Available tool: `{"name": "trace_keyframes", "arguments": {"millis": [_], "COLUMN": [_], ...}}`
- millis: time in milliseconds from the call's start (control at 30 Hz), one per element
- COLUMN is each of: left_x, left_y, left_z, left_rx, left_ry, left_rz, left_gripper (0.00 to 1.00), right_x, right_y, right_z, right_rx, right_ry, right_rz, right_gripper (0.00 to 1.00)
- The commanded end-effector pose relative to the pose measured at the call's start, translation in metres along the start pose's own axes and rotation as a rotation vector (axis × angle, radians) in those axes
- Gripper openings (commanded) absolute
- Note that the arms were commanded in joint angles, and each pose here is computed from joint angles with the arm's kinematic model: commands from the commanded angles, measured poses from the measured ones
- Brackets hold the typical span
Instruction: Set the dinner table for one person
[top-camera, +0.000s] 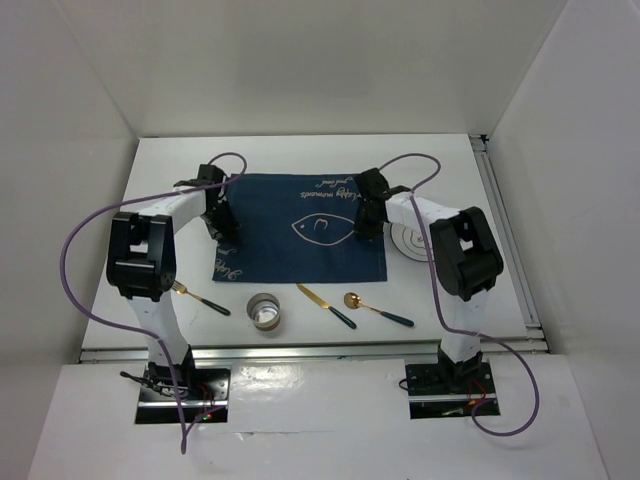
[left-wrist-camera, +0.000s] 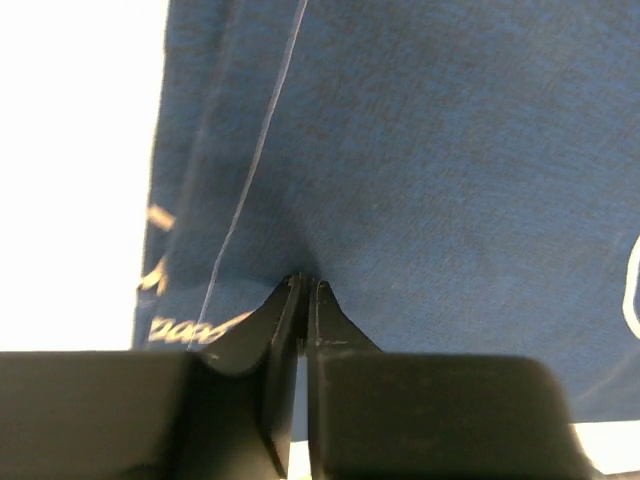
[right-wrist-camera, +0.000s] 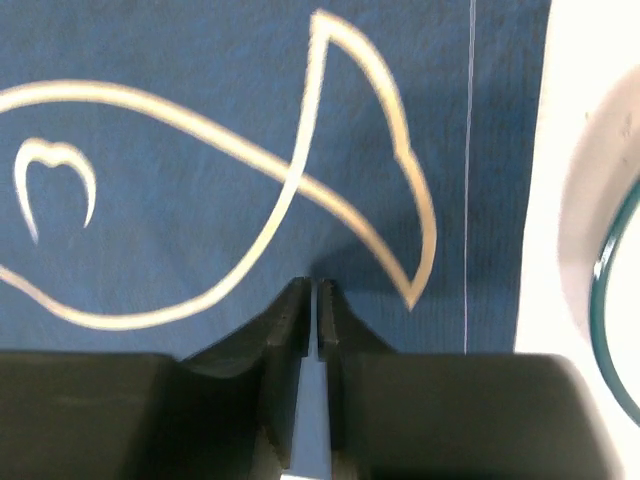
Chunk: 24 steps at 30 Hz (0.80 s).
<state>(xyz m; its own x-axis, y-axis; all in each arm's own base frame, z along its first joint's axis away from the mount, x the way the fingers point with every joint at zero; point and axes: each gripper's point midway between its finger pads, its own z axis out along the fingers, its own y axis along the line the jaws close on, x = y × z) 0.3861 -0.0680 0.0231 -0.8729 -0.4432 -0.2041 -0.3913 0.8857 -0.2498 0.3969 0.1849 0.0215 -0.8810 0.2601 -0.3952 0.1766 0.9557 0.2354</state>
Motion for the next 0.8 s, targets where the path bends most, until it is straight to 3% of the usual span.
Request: {"name": "trace_keyframes", "arguments": {"millis": [0,33,67,100,200,300,367,533,767], "left_x": [-0.022,-0.03,-0.031,-0.035,-0.042,-0.04,-0.034,-0.013,-0.003], "left_y": [-0.008,-0.015,-0.016,-0.021,-0.027,-0.025,-0.008,0.028,0.052], "left_z": [-0.045,-0.058,-0.068,-0.086,-0.133,-0.167,-0.191,-0.216,-0.224], "left_rx": [-0.008,0.009,0.014,0.033,0.063,0.082,0.071,0.055,0.041], "left_ry": [-0.115,-0.144,-0.152,-0.187,-0.285,-0.363,-0.418,-0.472,-0.504], "left_rz": [0.016,0.019,0.02,0.033,0.038,0.039,0.012,-0.078,-0.112], "left_gripper": [0.26,0.35,0.39,0.43,0.5,0.64,0.68,0.7,0.7], "right_x": [-0.027,-0.035,-0.042,-0.049,-0.053,-0.022,0.031,0.143,0.21], "right_y": [0.02,0.03,0.039,0.041,0.072,0.115,0.147,0.179,0.187], "right_z": [-0.052,-0.065,-0.084,-0.094,-0.133,-0.164,-0.172,-0.172,-0.14], "right_rx": [-0.024,-0.042,-0.066,-0.071,-0.149,-0.292,-0.392,-0.468,-0.426], "right_ry": [-0.123,-0.153,-0.188,-0.212,-0.265,-0.254,-0.17,0.013,0.111], "right_rz": [-0.023,-0.03,-0.049,-0.061,-0.128,-0.268,-0.395,-0.603,-0.711], "right_gripper": [0.22,0.3,0.5,0.57,0.7,0.79,0.88,0.95,0.93]}}
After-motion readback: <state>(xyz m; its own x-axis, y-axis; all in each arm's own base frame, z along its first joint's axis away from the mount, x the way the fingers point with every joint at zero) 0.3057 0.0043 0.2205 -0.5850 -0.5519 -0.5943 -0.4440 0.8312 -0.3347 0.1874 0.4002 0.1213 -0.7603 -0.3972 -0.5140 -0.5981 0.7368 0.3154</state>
